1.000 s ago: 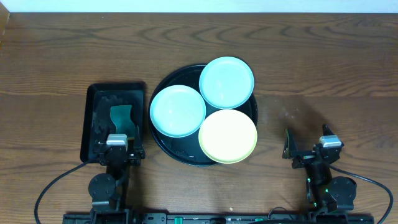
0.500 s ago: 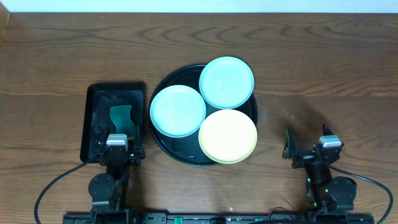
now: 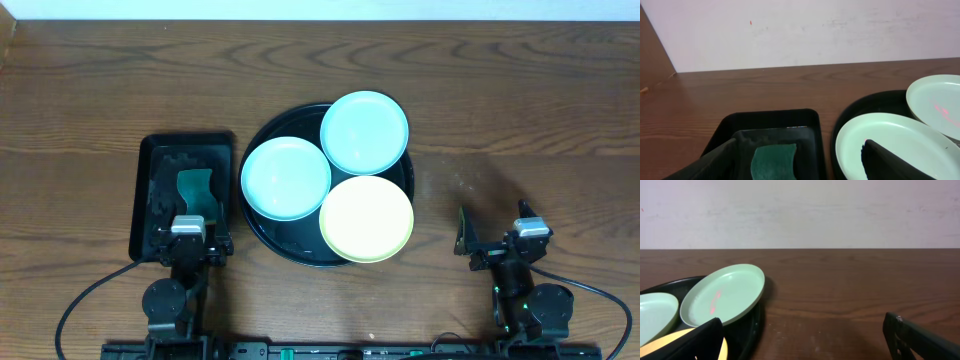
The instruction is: Clean dirty plates on tray and stack at the side
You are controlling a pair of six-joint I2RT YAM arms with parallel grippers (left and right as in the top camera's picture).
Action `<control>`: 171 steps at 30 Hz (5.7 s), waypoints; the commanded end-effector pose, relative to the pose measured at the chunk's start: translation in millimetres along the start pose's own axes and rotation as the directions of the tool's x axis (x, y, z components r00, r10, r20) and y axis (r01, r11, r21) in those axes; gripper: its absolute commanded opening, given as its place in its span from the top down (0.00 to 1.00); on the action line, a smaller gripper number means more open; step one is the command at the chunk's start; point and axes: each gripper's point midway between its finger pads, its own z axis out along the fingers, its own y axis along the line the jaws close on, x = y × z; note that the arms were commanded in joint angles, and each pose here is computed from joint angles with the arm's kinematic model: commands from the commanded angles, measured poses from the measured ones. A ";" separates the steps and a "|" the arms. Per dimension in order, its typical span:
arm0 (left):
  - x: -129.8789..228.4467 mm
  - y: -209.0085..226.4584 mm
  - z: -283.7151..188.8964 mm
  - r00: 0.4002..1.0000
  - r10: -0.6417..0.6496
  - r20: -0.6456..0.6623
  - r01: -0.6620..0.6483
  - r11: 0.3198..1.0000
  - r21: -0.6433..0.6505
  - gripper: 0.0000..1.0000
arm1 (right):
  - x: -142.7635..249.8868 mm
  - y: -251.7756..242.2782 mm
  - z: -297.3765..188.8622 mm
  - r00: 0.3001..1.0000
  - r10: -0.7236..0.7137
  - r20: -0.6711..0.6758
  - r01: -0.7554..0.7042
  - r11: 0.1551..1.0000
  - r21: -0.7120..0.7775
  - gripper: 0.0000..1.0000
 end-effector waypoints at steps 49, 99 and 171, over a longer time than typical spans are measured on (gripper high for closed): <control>14.0 -3.5 0.2 0.999 0.005 -0.047 -0.004 1.000 0.017 0.22 | -1.0 -1.1 -0.2 1.000 0.002 0.006 -0.002 1.000 0.007 0.01; -117.7 -8.0 36.2 0.646 -0.081 -0.759 0.167 0.985 0.037 0.22 | -106.2 50.0 114.0 0.763 0.051 -0.645 -0.254 0.940 -0.227 0.01; -48.9 47.4 60.2 0.430 -0.376 -0.821 0.081 0.922 -0.379 0.23 | 159.4 246.1 160.9 0.218 -0.020 -0.976 -0.016 1.000 -0.024 0.83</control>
